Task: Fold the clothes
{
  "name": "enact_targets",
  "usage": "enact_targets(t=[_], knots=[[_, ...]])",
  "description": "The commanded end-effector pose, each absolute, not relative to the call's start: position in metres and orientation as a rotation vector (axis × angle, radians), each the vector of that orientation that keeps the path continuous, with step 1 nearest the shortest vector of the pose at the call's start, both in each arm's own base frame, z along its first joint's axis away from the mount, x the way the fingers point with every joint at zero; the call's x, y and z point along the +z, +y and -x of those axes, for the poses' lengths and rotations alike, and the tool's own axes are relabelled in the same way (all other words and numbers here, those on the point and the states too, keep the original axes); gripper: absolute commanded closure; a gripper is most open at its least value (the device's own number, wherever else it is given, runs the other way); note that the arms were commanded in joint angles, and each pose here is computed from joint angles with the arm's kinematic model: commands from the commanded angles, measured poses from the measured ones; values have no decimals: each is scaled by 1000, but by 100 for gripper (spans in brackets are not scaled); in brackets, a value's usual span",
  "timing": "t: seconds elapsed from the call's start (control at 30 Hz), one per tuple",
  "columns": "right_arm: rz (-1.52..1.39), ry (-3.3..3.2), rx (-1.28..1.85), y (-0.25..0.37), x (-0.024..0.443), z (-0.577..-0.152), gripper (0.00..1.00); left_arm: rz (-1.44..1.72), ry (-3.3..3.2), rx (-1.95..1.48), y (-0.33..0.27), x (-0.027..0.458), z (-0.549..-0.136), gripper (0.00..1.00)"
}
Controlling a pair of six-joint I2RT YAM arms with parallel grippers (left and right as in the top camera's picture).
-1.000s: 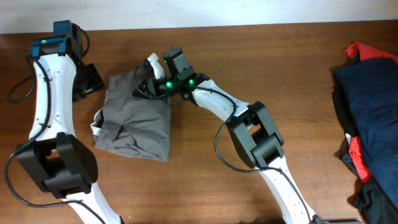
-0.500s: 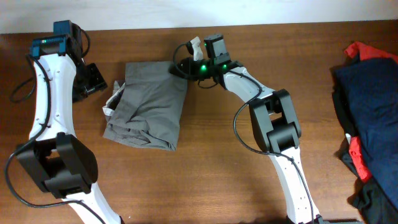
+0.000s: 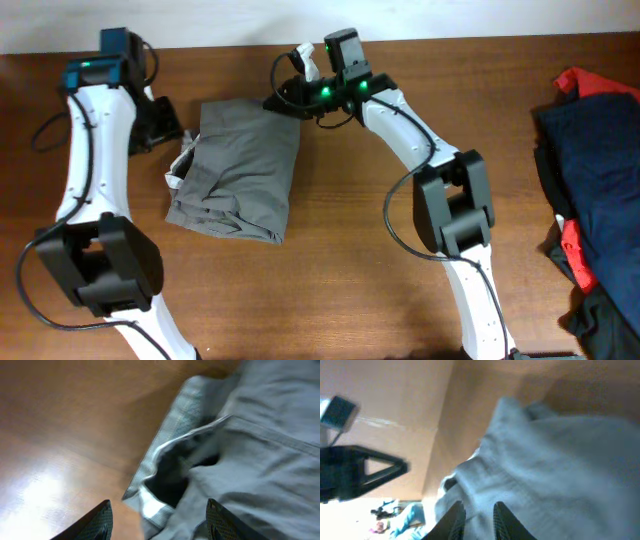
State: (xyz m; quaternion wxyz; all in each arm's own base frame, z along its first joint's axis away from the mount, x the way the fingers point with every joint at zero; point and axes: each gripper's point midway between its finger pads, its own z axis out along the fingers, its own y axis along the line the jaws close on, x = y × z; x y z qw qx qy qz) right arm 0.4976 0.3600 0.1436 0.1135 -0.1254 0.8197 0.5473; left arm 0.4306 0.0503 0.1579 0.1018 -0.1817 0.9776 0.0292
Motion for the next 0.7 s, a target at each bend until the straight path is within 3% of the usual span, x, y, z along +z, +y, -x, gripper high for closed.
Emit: enact_targets(t=[0.0,0.4,0.67], knots=[[539,2369,1683,378,178,-462,76,402,2867,51,32,162,-442,40],[708,2603,1915,444,104,-367,76,511,2811,72,46,165,-449,36],[523,2867,1967,428,43,-340,76,515,2825,75,47,164,-445,35]])
